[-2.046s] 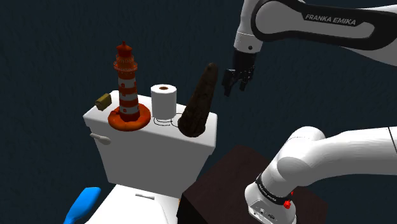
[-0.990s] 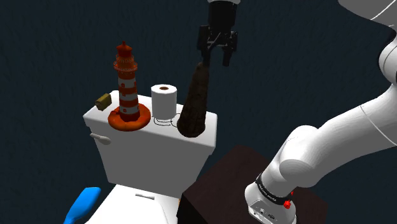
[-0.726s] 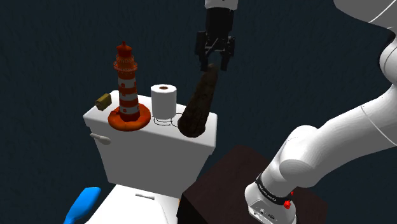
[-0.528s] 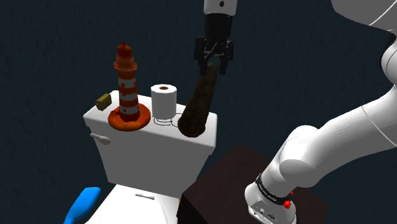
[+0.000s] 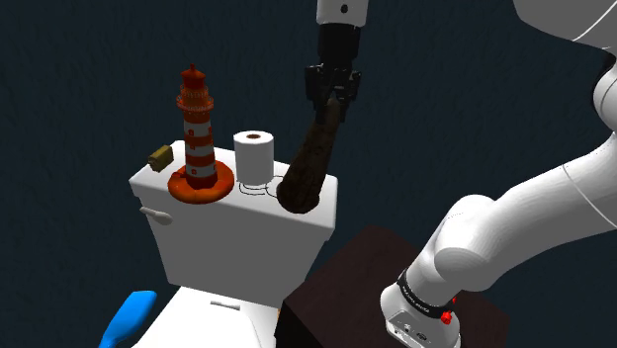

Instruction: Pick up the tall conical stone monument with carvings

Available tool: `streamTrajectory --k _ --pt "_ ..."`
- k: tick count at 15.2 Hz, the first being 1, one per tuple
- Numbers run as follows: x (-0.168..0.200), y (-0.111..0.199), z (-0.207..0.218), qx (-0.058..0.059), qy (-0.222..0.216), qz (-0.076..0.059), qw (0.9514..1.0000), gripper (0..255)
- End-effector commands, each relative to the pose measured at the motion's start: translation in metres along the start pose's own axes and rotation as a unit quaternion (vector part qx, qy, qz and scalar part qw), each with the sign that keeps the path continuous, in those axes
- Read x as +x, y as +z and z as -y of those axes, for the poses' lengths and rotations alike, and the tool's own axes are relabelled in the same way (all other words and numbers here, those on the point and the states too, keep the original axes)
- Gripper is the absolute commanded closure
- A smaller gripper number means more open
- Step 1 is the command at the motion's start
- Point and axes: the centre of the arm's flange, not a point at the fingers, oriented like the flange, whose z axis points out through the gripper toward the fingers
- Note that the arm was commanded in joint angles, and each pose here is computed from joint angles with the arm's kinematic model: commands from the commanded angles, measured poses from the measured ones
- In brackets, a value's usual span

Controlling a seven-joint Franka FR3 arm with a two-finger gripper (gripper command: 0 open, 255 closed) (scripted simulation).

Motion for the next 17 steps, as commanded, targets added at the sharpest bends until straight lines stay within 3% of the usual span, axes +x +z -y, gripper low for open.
streamTrajectory --k 1,3,17 --pt "0.000 0.001 0.000 0.000 0.000 0.001 1.0000 255" --pt "0.000 0.001 0.000 0.000 0.000 0.001 1.0000 255" --pt "-0.020 -0.070 0.007 0.000 0.000 0.001 1.0000 255"
